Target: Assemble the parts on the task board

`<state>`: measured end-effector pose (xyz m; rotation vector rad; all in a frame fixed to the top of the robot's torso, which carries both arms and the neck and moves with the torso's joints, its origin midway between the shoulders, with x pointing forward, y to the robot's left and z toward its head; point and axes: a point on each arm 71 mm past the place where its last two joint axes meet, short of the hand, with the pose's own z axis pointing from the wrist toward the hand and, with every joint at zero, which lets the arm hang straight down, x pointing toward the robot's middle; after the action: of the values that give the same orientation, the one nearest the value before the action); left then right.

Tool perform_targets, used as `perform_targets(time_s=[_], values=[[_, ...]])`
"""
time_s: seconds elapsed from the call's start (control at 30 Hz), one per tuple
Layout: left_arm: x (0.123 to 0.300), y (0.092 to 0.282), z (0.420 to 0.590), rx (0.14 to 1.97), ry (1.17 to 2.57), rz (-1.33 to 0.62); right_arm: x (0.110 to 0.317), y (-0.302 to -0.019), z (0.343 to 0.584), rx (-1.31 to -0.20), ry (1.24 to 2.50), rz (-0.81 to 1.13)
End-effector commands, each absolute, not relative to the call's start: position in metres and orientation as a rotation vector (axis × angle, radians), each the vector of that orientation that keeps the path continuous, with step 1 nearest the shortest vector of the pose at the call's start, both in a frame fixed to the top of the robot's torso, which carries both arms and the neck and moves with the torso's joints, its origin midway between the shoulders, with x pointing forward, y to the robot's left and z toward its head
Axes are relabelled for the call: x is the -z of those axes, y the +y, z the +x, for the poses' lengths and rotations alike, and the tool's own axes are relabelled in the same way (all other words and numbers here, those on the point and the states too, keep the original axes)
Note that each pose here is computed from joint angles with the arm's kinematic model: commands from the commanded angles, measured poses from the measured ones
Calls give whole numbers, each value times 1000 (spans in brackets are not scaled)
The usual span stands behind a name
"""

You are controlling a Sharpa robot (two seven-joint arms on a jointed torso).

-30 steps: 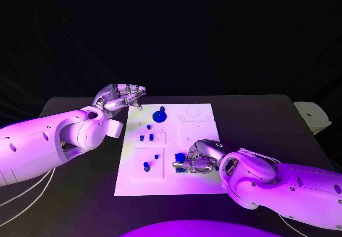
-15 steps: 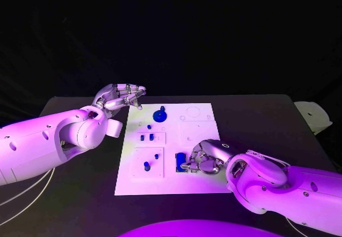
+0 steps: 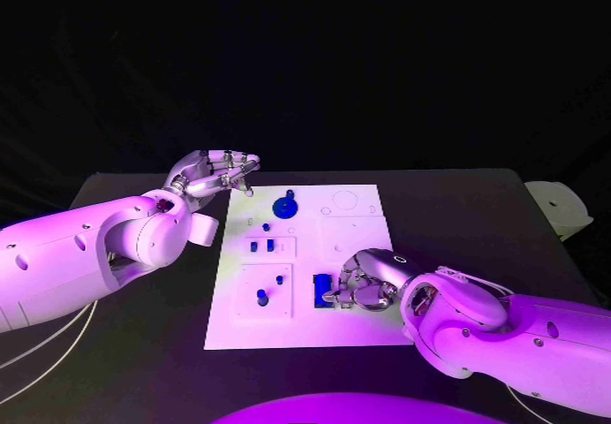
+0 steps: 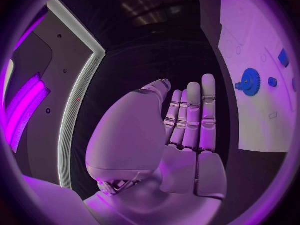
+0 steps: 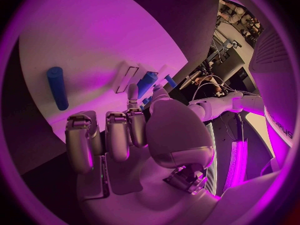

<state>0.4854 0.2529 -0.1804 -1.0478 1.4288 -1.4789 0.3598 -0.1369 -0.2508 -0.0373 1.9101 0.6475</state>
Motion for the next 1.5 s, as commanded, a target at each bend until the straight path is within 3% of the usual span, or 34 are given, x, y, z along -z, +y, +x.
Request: perform_targets(time_s=[0.03,0.4,0.67,0.87,1.17,1.5], values=[[179,251,485,1499,1430,-1044,253,-133,360,-649,1930,-67],[179,251,485,1499,1431,-1045,251,-136,360,-661,1903,-55],[179,252,485,1497,1430,-1045,234,-161,361,-700,1785,34],[179,252,485,1497,1429,-1045,230,-192,363,-612,1813,12],[179,251,485,1499,1430,-1044,239,-231,361,-478,1865,10],[180,249,485,1505,1436,-1044,250,-231,360,-428,1885,33]])
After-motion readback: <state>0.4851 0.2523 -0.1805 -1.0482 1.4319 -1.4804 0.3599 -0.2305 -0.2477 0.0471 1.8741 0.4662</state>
